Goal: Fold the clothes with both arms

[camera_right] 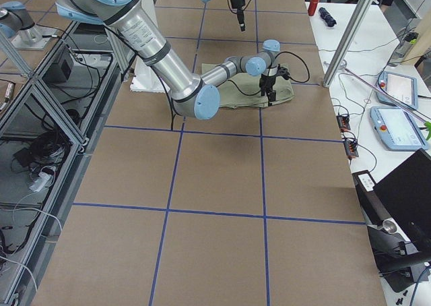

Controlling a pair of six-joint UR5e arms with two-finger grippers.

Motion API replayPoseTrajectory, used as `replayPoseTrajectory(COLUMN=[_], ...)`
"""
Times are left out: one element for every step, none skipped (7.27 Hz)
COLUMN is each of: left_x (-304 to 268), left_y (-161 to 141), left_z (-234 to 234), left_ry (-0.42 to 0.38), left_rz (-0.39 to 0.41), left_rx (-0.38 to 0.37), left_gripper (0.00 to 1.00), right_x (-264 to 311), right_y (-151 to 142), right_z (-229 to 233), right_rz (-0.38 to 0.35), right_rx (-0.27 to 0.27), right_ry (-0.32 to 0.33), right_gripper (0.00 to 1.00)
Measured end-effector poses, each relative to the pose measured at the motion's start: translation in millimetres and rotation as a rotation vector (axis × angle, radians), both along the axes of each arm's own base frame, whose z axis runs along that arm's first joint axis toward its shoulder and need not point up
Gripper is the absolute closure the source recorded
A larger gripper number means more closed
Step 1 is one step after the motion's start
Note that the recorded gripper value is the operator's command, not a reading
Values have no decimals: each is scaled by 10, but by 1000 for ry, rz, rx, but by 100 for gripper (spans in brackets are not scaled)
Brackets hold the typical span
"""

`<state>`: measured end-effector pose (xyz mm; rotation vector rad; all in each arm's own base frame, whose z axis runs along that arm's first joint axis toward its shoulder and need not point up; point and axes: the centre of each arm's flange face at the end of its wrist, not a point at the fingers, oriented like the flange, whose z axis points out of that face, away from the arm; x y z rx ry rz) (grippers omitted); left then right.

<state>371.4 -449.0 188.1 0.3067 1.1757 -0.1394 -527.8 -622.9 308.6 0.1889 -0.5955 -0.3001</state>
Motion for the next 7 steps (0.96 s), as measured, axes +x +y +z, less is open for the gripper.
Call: replayPoseTrajectory(left_x=[-1,-6,-13,-28,-42,-45,-46], left_y=[3,7,8,6,9,16,19], left_z=[-4,-10,-16,-21,-27,-29,-30], left_ry=[1,2,3,5,8,10,11], left_rz=[0,0,0,0,4,11,14], left_rx=[1,2,3,3,3,1,-1], left_gripper=[1,1,1,1,1,1,1], right_x=[-8,-17,-20,-1,78,228,375], right_y=[-4,-6,-10,-32,-103,-221,-325], right_z=[37,71,107,157,230,316,396], right_rz=[-2,-3,-3,-2,1,7,13], right_rx=[-4,-8,-12,-16,-18,-17,-18], right_ry=[5,10,15,21,30,40,48], right_gripper=[0,0,0,0,0,0,0])
